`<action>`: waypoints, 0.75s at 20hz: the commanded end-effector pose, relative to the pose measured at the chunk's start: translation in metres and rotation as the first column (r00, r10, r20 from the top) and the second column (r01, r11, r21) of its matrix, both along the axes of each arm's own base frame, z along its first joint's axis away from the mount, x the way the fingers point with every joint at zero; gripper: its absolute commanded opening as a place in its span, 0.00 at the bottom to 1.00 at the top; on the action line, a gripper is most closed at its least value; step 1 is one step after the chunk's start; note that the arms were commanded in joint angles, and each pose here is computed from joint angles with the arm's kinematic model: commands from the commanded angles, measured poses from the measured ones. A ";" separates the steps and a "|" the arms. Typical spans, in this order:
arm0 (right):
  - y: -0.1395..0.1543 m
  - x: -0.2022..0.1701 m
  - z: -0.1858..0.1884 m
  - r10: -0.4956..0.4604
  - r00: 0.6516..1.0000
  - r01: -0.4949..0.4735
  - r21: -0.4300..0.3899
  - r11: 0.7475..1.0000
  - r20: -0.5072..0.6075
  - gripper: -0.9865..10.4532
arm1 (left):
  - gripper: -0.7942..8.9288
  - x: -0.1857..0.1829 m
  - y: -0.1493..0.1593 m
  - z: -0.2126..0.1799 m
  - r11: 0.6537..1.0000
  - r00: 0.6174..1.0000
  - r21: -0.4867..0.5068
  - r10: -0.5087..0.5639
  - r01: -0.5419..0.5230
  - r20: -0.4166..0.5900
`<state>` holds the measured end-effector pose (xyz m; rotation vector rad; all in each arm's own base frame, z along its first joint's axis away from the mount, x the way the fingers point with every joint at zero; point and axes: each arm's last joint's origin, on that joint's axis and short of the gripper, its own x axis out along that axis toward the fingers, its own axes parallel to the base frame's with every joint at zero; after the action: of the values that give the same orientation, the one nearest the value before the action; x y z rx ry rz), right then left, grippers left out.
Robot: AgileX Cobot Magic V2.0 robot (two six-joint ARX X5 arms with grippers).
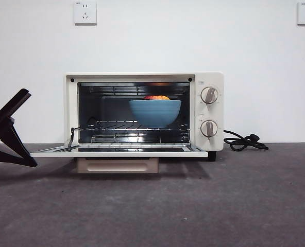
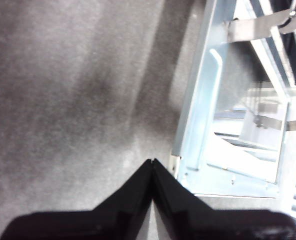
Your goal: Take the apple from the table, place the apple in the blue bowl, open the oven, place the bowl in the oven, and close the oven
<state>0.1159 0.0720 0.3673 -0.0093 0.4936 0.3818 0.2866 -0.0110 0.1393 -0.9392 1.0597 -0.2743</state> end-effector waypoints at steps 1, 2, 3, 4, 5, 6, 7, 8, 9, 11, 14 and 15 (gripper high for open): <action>0.001 0.001 -0.003 -0.006 1.000 0.006 0.012 1.000 -0.014 0.08 | 0.07 0.001 -0.002 0.000 0.998 0.999 -0.049 -0.024 0.026 0.027; 0.001 0.001 -0.003 -0.008 1.000 0.008 0.016 1.000 -0.015 0.08 | 0.07 0.002 -0.002 0.001 0.998 0.999 -0.055 -0.028 0.030 0.033; 0.001 0.001 -0.003 -0.011 1.000 0.011 0.022 1.000 -0.017 0.08 | 0.07 0.002 -0.002 0.002 0.997 0.999 -0.062 -0.032 0.035 0.039; 0.001 0.001 -0.003 -0.013 1.000 0.013 0.025 1.000 -0.017 0.08 | 0.07 0.002 -0.002 0.002 0.997 0.998 -0.065 -0.035 0.038 0.044; 0.001 0.001 -0.003 -0.014 1.000 0.014 0.027 1.000 -0.017 0.08 | 0.07 0.003 -0.002 0.002 0.997 0.998 -0.067 -0.036 0.039 0.048; 0.001 0.001 -0.003 -0.014 1.000 0.015 0.029 0.999 -0.017 0.08 | 0.07 0.003 -0.002 0.002 0.997 0.998 -0.072 -0.035 0.038 0.045; 0.001 0.001 -0.003 -0.017 1.000 0.017 0.034 0.999 -0.019 0.08 | 0.07 0.003 -0.002 0.003 0.996 0.998 -0.082 -0.035 0.039 0.042; 0.001 0.001 -0.003 -0.017 1.000 0.018 0.035 0.999 -0.020 0.08 | 0.07 0.003 -0.003 0.003 0.995 0.998 -0.093 -0.041 0.045 0.047; 0.001 0.001 -0.003 -0.017 1.000 0.018 0.034 0.999 -0.020 0.08 | 0.07 0.004 -0.003 0.004 0.993 0.997 -0.109 -0.047 0.053 0.056; 0.001 0.001 -0.003 -0.018 1.000 0.018 0.035 0.999 -0.020 0.08 | 0.07 0.005 -0.004 0.007 0.988 0.996 -0.142 -0.056 0.066 0.075; 0.001 0.001 -0.003 -0.024 0.999 0.025 0.045 0.999 -0.025 0.08 | 0.07 0.008 -0.004 0.013 0.982 0.993 -0.175 -0.045 0.063 0.105; 0.001 0.001 -0.003 -0.024 0.999 0.025 0.047 0.999 -0.026 0.08 | 0.07 0.010 -0.004 0.015 0.980 0.992 -0.187 -0.042 0.063 0.116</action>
<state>0.1159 0.0720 0.3673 0.0326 0.5014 0.3712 0.2953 -0.0124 0.1505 -1.0316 0.9738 -0.4428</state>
